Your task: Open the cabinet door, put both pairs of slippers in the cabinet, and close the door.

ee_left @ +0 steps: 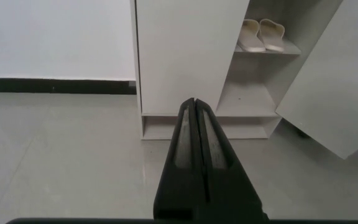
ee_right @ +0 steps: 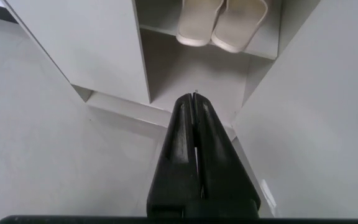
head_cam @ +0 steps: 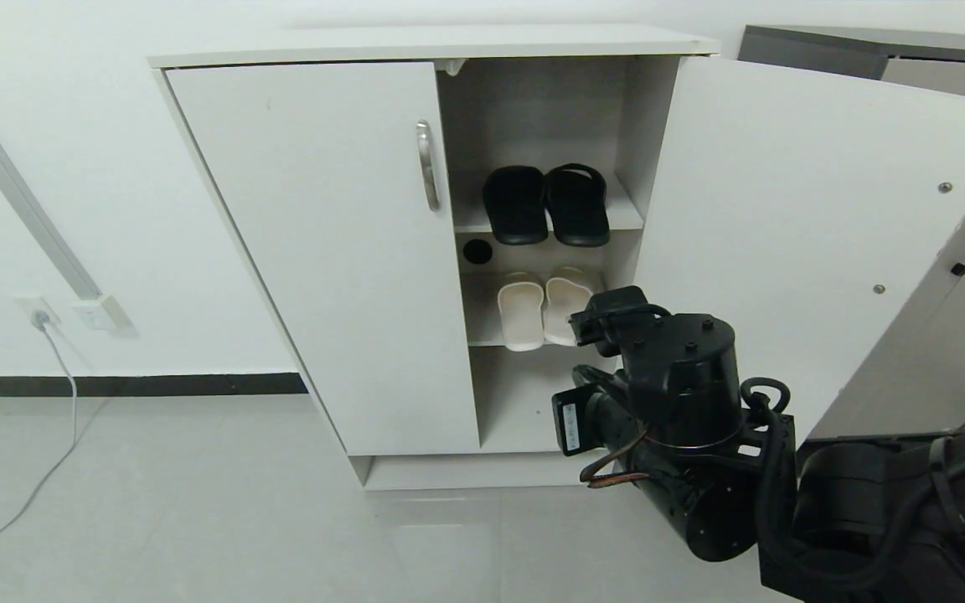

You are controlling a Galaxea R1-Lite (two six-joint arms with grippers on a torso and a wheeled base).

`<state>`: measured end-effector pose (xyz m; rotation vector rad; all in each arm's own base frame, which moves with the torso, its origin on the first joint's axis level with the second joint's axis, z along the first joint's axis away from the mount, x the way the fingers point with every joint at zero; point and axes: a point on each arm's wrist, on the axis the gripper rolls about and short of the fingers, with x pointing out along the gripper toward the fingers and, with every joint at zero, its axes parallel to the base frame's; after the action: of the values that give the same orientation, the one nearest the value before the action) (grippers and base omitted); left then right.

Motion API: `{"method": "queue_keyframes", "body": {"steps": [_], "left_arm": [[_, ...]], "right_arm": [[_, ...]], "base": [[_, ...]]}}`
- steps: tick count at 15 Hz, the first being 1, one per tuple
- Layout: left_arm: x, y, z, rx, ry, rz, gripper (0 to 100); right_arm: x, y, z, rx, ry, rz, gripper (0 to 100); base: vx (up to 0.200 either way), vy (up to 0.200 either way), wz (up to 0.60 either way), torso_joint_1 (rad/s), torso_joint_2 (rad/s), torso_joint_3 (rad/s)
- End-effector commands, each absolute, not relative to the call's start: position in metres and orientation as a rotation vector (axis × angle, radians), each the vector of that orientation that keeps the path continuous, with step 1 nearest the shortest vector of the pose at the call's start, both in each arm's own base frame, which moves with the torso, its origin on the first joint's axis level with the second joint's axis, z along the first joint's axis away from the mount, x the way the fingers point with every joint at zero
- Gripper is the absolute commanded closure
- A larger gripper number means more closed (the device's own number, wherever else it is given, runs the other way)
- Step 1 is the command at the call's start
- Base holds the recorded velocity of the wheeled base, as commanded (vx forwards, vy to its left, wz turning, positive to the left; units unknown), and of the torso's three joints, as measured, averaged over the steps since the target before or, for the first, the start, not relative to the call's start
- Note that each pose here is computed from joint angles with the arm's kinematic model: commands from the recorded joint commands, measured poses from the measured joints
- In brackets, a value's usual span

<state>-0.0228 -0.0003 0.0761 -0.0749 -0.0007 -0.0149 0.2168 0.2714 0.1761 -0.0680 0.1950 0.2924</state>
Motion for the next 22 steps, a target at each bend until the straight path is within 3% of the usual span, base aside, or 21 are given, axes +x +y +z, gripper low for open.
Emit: {"method": "queue_keyframes", "body": {"steps": [1, 8, 22], "left_arm": [[-0.0227, -0.0003, 0.0761, -0.075, 0.001, -0.015, 100], [-0.0227, -0.0003, 0.0761, -0.075, 0.001, -0.015, 100], [-0.0227, -0.0003, 0.0761, -0.075, 0.001, -0.015, 100]], "right_arm": [[0.2171, 0.2723, 0.1737, -0.073, 0.2, 0.293, 100], [0.2188, 0.2746, 0.1688, -0.083, 0.209, 0.292, 100], [0.2187, 0.2744, 0.1673, -0.088, 0.213, 0.29, 100]], "base": [[0.0, 0.0, 0.0, 0.0, 0.0, 0.0], [0.0, 0.0, 0.0, 0.0, -0.02, -0.027], [0.0, 0.0, 0.0, 0.086, -0.43, -0.346]]}}
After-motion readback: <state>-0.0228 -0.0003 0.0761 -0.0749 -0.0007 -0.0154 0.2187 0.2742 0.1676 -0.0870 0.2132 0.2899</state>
